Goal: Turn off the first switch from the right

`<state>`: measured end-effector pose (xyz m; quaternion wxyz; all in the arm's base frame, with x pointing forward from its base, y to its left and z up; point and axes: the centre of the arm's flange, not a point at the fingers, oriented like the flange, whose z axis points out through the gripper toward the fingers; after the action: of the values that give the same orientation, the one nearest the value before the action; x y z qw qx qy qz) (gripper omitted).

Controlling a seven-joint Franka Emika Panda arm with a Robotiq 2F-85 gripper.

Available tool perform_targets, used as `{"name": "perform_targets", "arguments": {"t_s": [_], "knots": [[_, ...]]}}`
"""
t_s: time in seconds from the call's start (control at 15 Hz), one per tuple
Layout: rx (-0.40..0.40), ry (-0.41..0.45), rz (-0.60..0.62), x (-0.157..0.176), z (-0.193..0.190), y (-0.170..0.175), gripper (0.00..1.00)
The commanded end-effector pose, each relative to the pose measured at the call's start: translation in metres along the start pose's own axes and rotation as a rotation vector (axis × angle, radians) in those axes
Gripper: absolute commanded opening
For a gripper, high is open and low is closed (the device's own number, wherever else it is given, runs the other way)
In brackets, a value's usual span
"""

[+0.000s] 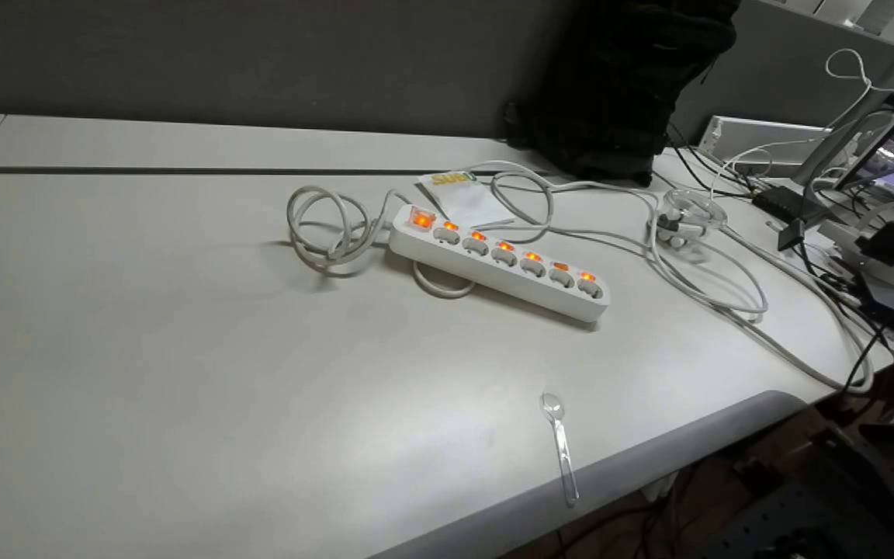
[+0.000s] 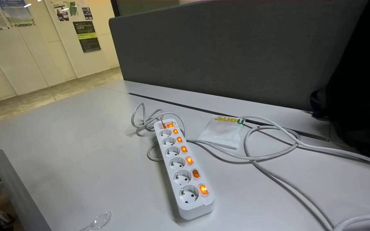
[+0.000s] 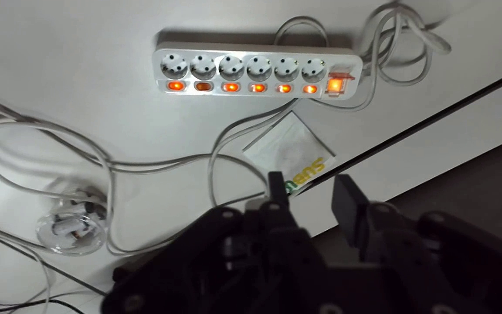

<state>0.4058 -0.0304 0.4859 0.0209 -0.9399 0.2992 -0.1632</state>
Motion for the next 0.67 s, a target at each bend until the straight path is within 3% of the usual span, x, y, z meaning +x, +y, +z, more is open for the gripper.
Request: {"name": "perform_targets", "arguments": {"t_s": [0.0,0.07,0.27,0.6], "knots": [[-0.007,-0.017,0.173,0.013,0.011,0.032,0.05],[-0.01,-0.011,0.084,0.009,0.007,0.023,0.23],[-0.014,-0.023,0.13,0.015,0.013,0.036,0.05],[-0.027,-0.003,0.155,0.018,0.021,0.038,0.0]]}}
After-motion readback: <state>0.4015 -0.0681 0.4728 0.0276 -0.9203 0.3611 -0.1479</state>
